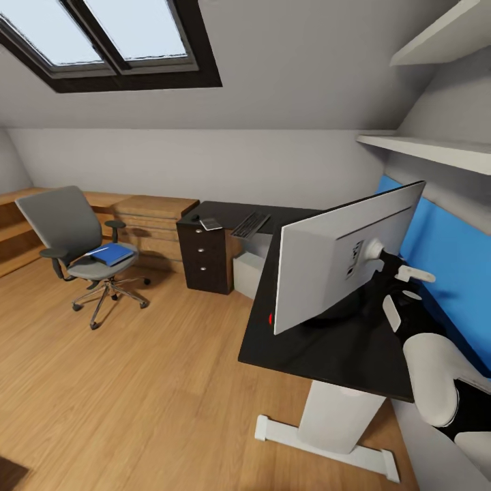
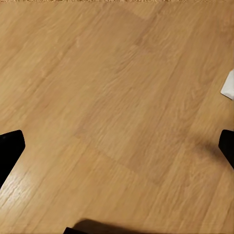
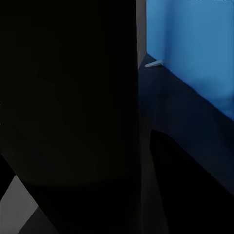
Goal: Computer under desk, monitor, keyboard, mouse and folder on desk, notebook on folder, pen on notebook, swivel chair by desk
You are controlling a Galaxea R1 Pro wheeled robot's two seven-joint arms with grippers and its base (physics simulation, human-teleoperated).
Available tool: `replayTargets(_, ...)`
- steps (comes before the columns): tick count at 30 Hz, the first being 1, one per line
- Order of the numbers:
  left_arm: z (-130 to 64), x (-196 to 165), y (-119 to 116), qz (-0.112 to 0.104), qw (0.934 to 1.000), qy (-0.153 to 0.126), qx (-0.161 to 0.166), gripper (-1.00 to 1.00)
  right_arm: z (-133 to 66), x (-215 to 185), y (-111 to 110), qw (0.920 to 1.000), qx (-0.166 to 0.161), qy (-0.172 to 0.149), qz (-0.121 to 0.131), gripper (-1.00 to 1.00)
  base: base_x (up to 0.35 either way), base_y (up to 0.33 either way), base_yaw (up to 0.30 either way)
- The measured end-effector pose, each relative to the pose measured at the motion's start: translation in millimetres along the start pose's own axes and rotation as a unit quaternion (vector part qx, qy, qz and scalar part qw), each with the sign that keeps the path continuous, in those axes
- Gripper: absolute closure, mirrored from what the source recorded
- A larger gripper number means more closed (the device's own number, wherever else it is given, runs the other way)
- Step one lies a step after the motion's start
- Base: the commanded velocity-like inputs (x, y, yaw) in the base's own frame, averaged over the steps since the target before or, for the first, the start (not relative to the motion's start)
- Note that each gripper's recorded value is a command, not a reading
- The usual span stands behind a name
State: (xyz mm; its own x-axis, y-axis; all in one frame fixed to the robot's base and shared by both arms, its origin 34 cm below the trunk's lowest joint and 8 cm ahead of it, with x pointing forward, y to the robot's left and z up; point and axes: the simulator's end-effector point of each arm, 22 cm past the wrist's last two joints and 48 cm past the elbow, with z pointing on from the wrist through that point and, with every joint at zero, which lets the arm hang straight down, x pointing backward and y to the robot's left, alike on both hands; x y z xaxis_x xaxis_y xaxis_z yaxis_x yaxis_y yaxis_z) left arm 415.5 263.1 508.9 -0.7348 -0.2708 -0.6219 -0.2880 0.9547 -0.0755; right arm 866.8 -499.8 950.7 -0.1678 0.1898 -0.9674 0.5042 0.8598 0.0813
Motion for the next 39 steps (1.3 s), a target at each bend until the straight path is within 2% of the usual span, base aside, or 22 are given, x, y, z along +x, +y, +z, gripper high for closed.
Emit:
replayTargets(3,-6.2,-2.5,0.1,0.0,1.0,-0.006,0.002,-1.0,-9.6,-0.9,-4.0,1.0,0.005,0.003,-0.006,1.0,0.218,0.0,0.0)
replayTargets(39,-6.0,-2.6,0.1,-0.001,1.0,-0.007,0.002,-1.0,-8.9,-1.3,-7.5,0.9999,0.009,0.003,-0.007,1.0,0.049,0.0,0.0)
